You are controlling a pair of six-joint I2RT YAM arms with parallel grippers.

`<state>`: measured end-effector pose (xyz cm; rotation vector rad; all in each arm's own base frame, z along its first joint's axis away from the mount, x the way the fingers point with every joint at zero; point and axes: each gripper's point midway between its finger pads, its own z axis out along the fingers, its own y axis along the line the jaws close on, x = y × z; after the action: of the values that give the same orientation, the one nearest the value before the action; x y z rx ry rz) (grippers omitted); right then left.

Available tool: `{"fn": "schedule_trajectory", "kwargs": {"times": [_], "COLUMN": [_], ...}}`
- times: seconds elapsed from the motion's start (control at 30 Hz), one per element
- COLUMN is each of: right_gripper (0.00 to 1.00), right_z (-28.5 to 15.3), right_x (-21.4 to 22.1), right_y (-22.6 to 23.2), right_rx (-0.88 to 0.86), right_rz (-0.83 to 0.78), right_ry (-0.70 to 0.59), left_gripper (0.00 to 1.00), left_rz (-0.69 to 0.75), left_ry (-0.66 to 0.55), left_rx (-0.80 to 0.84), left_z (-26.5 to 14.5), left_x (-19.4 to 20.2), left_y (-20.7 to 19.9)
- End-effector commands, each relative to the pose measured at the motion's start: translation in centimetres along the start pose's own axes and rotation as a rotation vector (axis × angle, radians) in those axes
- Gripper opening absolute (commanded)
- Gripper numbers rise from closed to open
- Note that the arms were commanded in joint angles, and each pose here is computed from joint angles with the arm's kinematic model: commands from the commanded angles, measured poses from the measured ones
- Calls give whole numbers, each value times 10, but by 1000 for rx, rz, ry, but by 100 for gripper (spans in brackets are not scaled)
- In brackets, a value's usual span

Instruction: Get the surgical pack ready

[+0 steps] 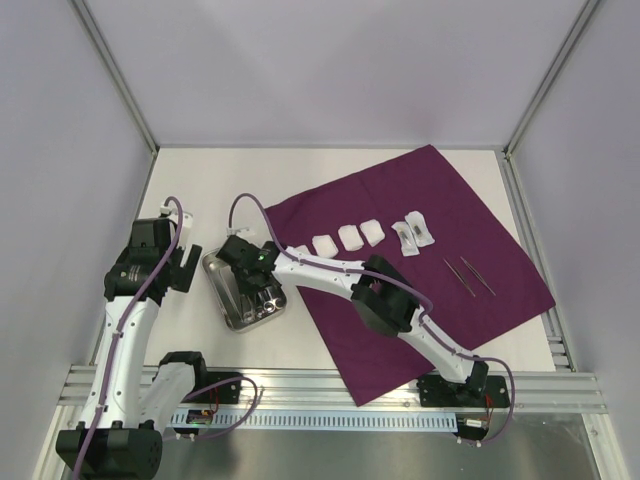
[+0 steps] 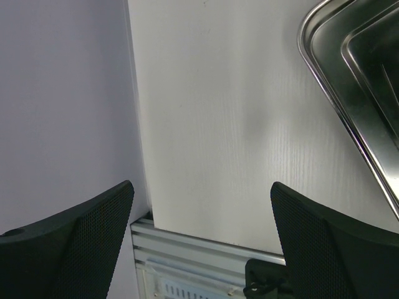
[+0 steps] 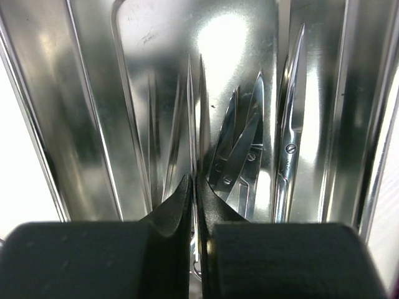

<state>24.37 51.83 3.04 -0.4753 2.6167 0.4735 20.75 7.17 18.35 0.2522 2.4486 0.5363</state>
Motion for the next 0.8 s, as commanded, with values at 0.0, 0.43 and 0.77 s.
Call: {"fn": "schedule_trajectory", "kwargs": {"times": [0.0,0.43,0.77], "right_gripper": [3,17,17], "right_z": [8,26,28], "right_x": [4,17,13], "right_y": [7,13,17], "right_rx": [-18,-34,-42], "right_rz": [59,132,157], "right_ry": [-1,49,32], "left_gripper": [100,100,100], "left_rz": [-28,-23,-19], "left_ry": [-33,-47,-49], "left_rx": [5,14,15], "left_z": [-1,-1,-2], "left_x": [-4,-5,-4], "left_y": [-1,-3,-3]}}
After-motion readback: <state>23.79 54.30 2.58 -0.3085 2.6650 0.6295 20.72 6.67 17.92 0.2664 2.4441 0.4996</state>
